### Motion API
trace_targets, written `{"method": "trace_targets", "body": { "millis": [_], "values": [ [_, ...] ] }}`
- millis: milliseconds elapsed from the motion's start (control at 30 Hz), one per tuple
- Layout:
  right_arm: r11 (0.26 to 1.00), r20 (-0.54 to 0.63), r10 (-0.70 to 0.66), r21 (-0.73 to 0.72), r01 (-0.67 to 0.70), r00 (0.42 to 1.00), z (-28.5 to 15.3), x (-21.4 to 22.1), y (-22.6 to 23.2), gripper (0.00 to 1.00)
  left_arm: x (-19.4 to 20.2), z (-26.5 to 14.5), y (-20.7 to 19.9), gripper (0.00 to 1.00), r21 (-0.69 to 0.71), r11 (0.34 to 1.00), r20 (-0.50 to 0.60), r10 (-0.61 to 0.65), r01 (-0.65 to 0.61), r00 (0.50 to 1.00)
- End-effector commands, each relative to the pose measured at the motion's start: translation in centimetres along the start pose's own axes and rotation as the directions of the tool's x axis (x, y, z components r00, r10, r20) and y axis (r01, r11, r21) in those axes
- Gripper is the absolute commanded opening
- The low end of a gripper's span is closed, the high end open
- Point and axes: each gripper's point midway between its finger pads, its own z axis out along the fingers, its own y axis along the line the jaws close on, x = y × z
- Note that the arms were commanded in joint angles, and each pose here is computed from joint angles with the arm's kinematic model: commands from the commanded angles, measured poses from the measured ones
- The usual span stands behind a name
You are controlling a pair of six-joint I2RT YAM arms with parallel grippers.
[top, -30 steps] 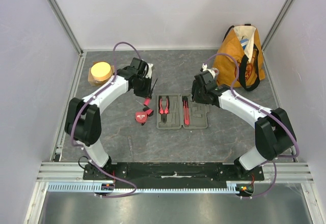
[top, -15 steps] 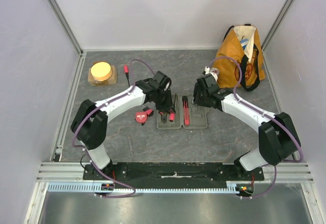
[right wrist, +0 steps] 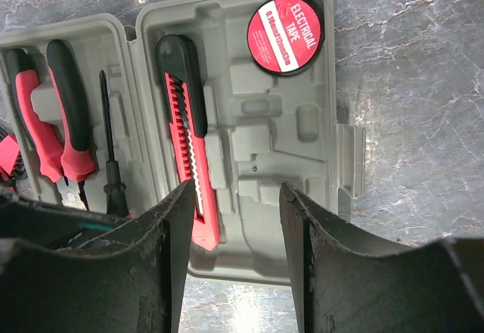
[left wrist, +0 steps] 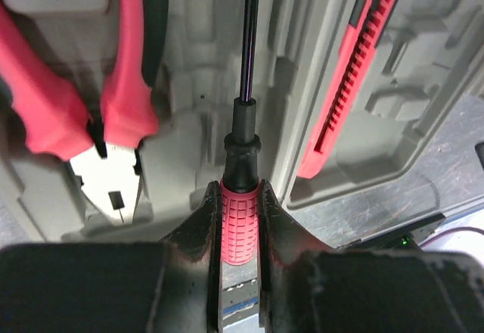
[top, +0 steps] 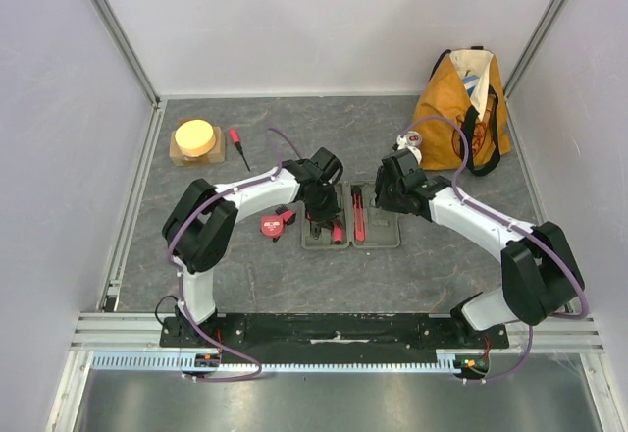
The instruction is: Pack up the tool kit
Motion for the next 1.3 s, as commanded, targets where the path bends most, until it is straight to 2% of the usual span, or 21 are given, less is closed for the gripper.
{"method": "trace_targets", "body": {
  "millis": [0, 433, 600, 733, 833, 1100, 1267],
  "values": [
    [0.998, 0.044, 0.031, -0.048, -0.029, 0.999, -0.7, -0.9, 0.7, 0.55, -1.5, 0.0, -2.5, 0.02, 0.051, 0.998, 0.029, -0.032, 0.03, 0.999],
    [0.999, 0.027, 0.009, -0.054, -0.007, 1.0, -0.5, -0.2, 0.6, 0.55, -1.9, 1.7, -2.2, 0.04, 0.002, 1.0, 0.019, -0.03, 0.029, 0.999],
    [0.998, 0.032, 0.007, -0.054, -0.006, 0.999, -0.7, -0.3, 0.4, 0.56, -1.4, 2.2, -1.3, 0.19, -0.038, 0.998, -0.009, -0.052, 0.052, 0.999],
    [0.998, 0.033, 0.013, -0.057, -0.011, 0.999, -0.8, -0.3, 0.3, 0.56, -1.4, 1.3, -0.5, 0.35, -0.071, 0.996, 0.013, -0.053, 0.054, 0.999],
    [0.998, 0.032, 0.017, -0.064, -0.014, 0.999, -0.9, -0.2, 0.4, 0.56, -1.6, 0.2, -1.0, 0.43, -0.049, 0.998, 0.032, -0.048, 0.05, 0.998],
    [0.994, 0.046, -0.011, -0.11, 0.016, 0.999, -1.2, -1.5, 1.7, 0.57, -2.7, -3.5, -2.8, 0.43, 0.019, 0.999, 0.116, -0.028, 0.026, 0.993],
    [0.977, 0.041, -0.044, -0.206, 0.052, 0.998, -0.8, -2.0, 4.1, 0.56, -2.2, -3.1, -1.9, 0.28, 0.002, 1.0, 0.102, -0.031, 0.031, 0.994]
  ]
}}
